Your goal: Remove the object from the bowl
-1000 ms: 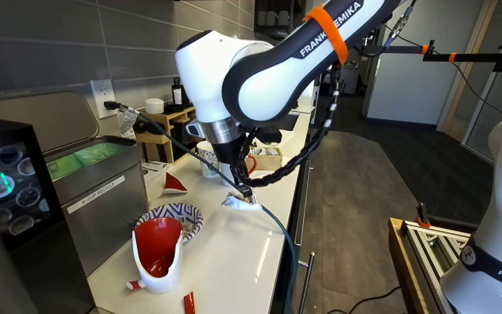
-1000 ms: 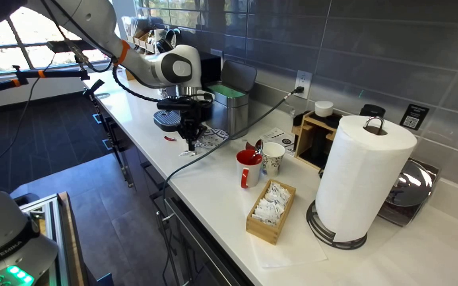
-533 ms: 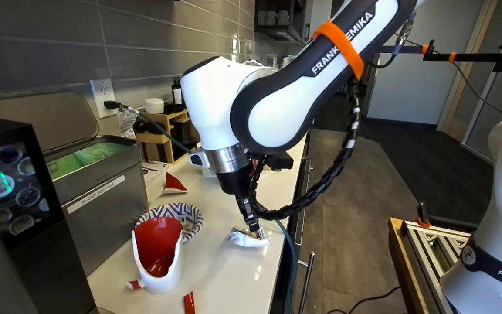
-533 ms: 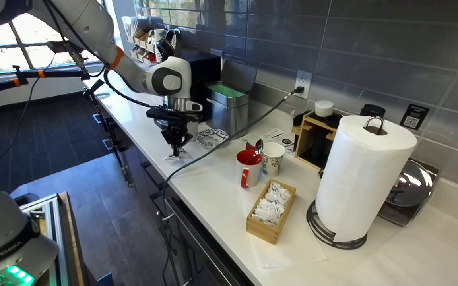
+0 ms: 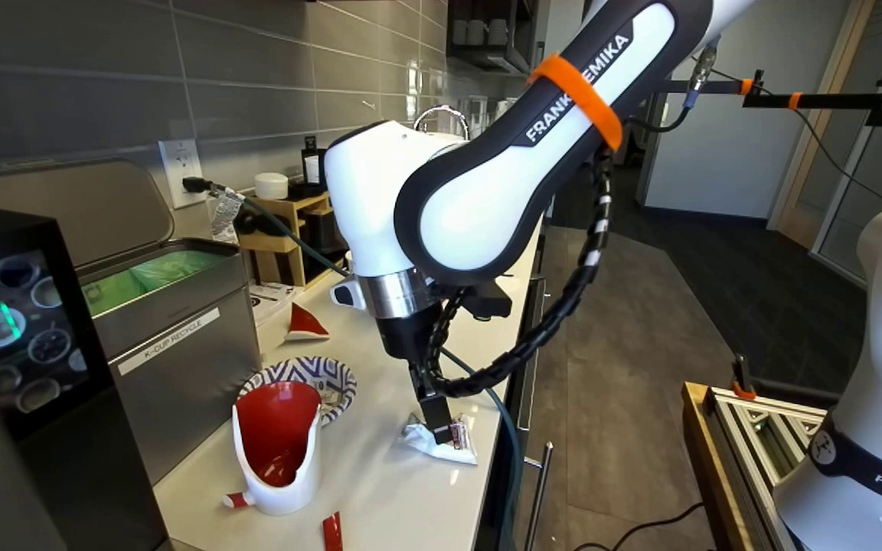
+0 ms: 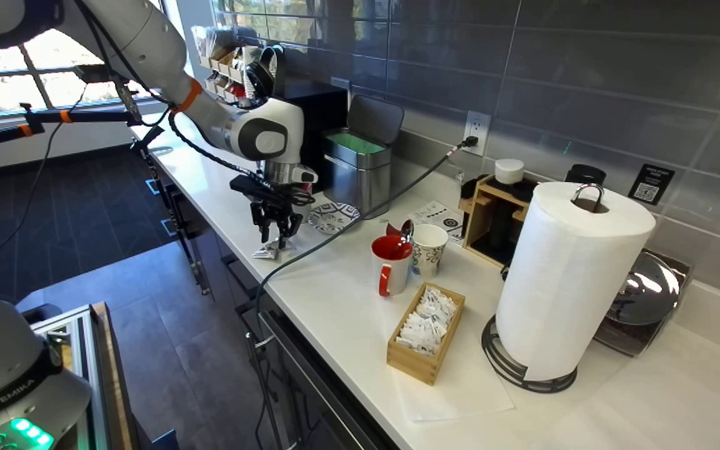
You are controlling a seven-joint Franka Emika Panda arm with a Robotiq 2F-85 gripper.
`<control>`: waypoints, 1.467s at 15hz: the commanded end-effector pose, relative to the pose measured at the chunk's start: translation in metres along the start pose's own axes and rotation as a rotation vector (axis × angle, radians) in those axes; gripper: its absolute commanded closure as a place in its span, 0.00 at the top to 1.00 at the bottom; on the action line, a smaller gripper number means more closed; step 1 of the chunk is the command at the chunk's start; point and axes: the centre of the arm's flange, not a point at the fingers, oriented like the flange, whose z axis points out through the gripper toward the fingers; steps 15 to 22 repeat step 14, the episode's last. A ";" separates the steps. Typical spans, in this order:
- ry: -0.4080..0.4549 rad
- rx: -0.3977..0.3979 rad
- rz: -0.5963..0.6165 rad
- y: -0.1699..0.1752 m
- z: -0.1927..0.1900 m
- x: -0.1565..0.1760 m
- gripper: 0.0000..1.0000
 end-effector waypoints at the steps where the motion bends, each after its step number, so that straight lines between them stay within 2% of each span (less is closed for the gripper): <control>1: 0.055 0.013 0.000 -0.007 -0.007 -0.003 0.87; 3: 0.098 0.012 0.004 -0.010 -0.020 -0.009 0.99; 10: 0.330 -0.029 0.165 0.000 -0.063 -0.009 1.00; 11: 0.342 -0.030 0.170 0.001 -0.066 -0.008 1.00; 12: 0.308 -0.035 0.128 0.003 -0.068 -0.001 1.00; 22: 0.323 -0.038 0.144 0.005 -0.070 0.000 1.00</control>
